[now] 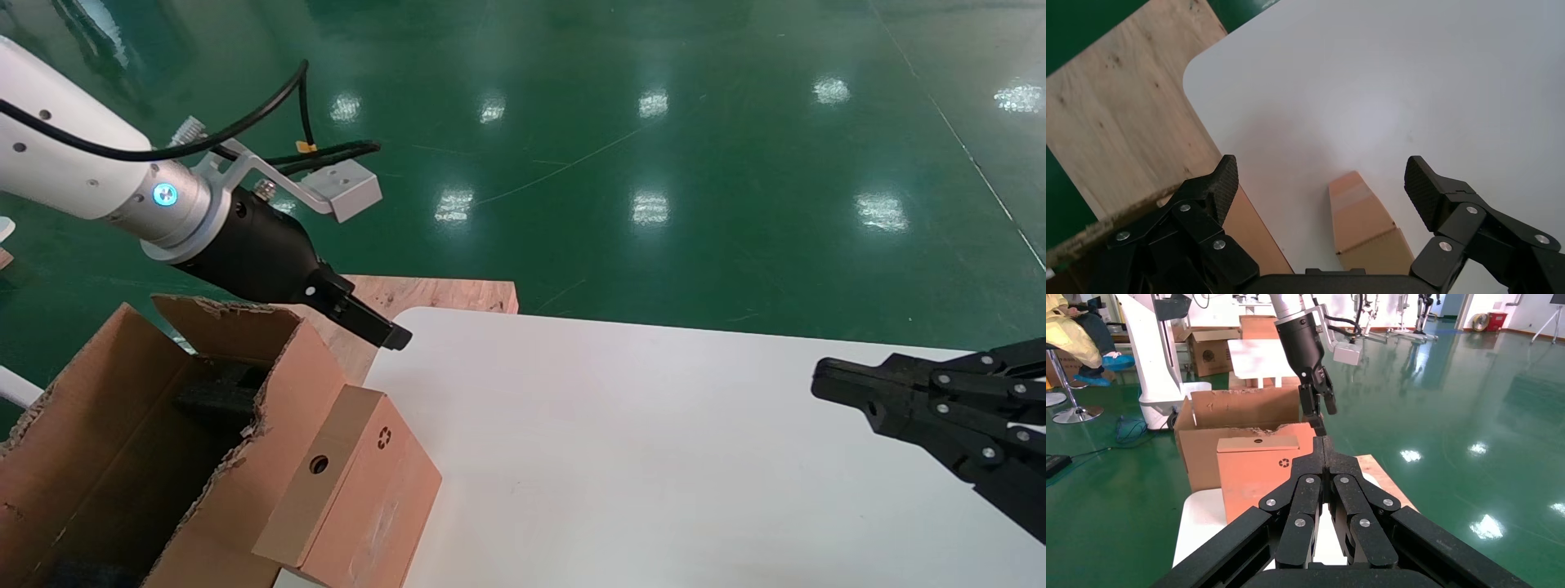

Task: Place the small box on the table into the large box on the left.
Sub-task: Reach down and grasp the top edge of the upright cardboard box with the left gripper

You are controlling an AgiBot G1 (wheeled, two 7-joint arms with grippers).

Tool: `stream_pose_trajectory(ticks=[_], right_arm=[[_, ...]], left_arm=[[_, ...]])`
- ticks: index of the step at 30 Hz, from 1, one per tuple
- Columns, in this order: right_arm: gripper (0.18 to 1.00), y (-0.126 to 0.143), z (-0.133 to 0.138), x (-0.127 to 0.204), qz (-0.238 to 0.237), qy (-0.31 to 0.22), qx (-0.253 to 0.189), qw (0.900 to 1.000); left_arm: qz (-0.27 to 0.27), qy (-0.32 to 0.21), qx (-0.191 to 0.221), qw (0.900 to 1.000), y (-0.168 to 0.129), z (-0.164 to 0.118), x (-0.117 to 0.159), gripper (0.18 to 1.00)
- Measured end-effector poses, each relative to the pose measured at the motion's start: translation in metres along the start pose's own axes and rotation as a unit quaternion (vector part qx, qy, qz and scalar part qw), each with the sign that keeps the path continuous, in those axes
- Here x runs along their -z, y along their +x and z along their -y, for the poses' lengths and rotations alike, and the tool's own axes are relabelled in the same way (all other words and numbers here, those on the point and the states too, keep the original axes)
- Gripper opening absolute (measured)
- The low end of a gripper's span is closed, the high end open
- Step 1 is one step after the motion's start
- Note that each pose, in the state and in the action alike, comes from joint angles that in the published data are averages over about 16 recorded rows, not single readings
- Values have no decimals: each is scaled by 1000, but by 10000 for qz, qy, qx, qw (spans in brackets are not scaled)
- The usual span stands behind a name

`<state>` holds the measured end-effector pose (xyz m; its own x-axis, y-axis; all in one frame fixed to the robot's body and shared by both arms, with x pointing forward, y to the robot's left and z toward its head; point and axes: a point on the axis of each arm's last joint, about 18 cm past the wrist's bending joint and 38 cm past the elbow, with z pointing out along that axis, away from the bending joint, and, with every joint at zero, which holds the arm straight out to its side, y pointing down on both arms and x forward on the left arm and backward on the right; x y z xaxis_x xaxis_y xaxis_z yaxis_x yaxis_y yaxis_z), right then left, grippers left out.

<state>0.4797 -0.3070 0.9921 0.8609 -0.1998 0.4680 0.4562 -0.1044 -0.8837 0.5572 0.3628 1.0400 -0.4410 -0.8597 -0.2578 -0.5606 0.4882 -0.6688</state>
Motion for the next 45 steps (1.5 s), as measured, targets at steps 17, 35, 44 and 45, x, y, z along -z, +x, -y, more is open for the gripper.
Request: stream_pose_trajectory(ticks=[17, 35, 44, 45], right_arm=[[191, 0, 0, 0, 0, 0, 0, 10000], [191, 0, 0, 0, 0, 0, 0, 10000], [191, 0, 0, 0, 0, 0, 0, 10000], [191, 0, 0, 0, 0, 0, 0, 10000]], left_arm=[[-240, -245, 596, 9976, 17, -13, 9, 1001], [-456, -746, 935, 9918, 24, -37, 8, 1001], [-482, -949, 1005, 9892, 26, -45, 2, 1001], [-488, -965, 1014, 9890, 26, -46, 1, 1001]])
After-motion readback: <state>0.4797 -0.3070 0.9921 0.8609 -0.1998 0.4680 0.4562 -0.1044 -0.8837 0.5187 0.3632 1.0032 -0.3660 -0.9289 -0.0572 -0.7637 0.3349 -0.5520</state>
